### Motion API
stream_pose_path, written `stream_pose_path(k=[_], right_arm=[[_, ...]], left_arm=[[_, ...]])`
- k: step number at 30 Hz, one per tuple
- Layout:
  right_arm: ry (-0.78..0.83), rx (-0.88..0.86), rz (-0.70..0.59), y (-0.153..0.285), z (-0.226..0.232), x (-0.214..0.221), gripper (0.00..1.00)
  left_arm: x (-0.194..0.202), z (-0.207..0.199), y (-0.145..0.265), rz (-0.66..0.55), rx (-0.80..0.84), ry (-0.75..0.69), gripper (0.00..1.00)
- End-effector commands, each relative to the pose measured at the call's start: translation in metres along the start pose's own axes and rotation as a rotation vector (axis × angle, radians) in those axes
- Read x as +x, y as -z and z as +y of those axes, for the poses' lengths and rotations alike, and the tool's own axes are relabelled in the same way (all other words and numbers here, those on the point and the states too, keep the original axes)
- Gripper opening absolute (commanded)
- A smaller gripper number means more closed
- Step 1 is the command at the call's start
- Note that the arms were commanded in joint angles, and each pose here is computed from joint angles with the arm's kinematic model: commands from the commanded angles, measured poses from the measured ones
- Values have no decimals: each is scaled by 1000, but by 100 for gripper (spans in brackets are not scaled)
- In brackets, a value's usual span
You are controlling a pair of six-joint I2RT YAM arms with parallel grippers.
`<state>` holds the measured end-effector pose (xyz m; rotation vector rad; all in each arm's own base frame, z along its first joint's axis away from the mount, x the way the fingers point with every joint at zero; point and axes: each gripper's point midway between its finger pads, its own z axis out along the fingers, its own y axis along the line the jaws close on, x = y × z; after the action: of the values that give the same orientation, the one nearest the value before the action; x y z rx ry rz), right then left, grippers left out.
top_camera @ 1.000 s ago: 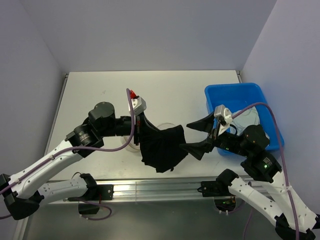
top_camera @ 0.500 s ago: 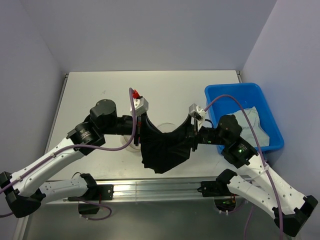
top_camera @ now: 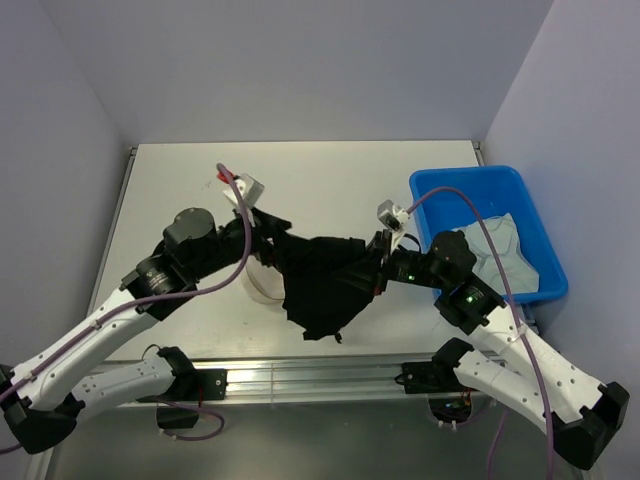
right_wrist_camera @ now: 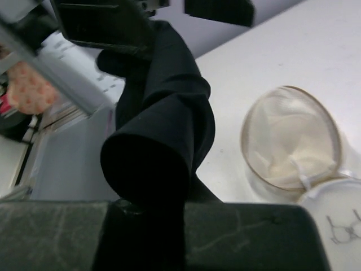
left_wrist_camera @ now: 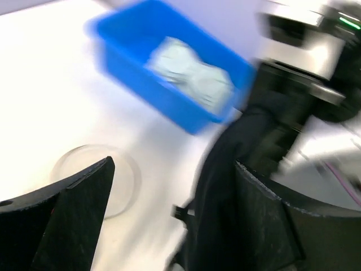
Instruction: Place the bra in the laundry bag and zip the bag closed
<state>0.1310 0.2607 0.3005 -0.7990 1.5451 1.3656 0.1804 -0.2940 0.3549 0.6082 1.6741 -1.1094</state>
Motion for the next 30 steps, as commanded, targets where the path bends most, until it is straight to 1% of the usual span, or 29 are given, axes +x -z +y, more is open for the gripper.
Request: stream_pose_path(k=[1,2,3,4,5,6,7,8,9,10,11,12,13,14,15,16,18,19,21,22,23,24,25,27,28,30], right_arm=[[17,114,-95,-6,-17,-33,0],[8,187,-127,-5,-30,-41,0],[10,215,-148,-5,-34,-46,0],[11,241,-169,-5,-38,-53,0],[-4,295,-205,-4,-47,-60,0],[4,301,-240,-4,-48,-69,0],[-6,318,-251,-7,-55,-69,0],[-14,332,-303,-8,-59,-80,0],[-23,334,-327,-10,-61,-84,0],[-40,346,-331,-15,-70,-82,0],[-56,338,-356,-18,-71,-86,0],[-45,334,-413,-19,-72,-99,0],[-59,345,-419,-24,-79,-100,0],[-71,348,-441,-26,-82,-103,0],[-57,336,-494,-27,-80,-115,0],[-72,356,-509,-31,-88,-113,0],[-57,328,-554,-36,-87,-122,0],[-77,347,-548,-44,-97,-114,0],[-91,342,-579,-50,-101,-115,0],[-113,360,-561,-58,-113,-104,0],[-129,347,-566,-63,-114,-103,0],[-139,346,-559,-66,-118,-98,0],[-157,359,-536,-73,-128,-86,0],[-173,349,-537,-78,-132,-80,0],[-187,364,-514,-83,-140,-67,0],[-197,353,-507,-87,-143,-60,0]], left_arm=[[-10,88,24,-152,-409,138,88],[-7,101,32,-174,-472,193,87],[-4,126,51,-199,-593,219,86],[13,140,60,-183,-662,240,81],[22,151,68,-186,-718,269,79],[29,158,77,-185,-759,279,78],[52,171,86,-141,-827,294,78],[61,174,89,-137,-843,319,78],[72,177,90,-121,-854,334,78],[91,182,91,-85,-869,353,78],[99,181,88,-79,-857,384,78],[106,182,87,-70,-855,397,77],[120,185,88,-47,-864,410,75],[124,188,89,-52,-879,428,74],[129,190,90,-50,-887,433,73],[140,194,91,-36,-899,437,70],[143,197,88,-55,-888,441,66],[149,200,88,-48,-895,441,63],[148,201,77,-63,-862,446,61],[151,204,75,-65,-860,453,59],[149,206,72,-76,-850,465,58],[154,206,66,-60,-836,475,56],[152,209,63,-80,-823,476,54],[158,214,59,-67,-827,475,53],[156,216,57,-81,-817,475,49],[153,217,53,-100,-791,469,43]])
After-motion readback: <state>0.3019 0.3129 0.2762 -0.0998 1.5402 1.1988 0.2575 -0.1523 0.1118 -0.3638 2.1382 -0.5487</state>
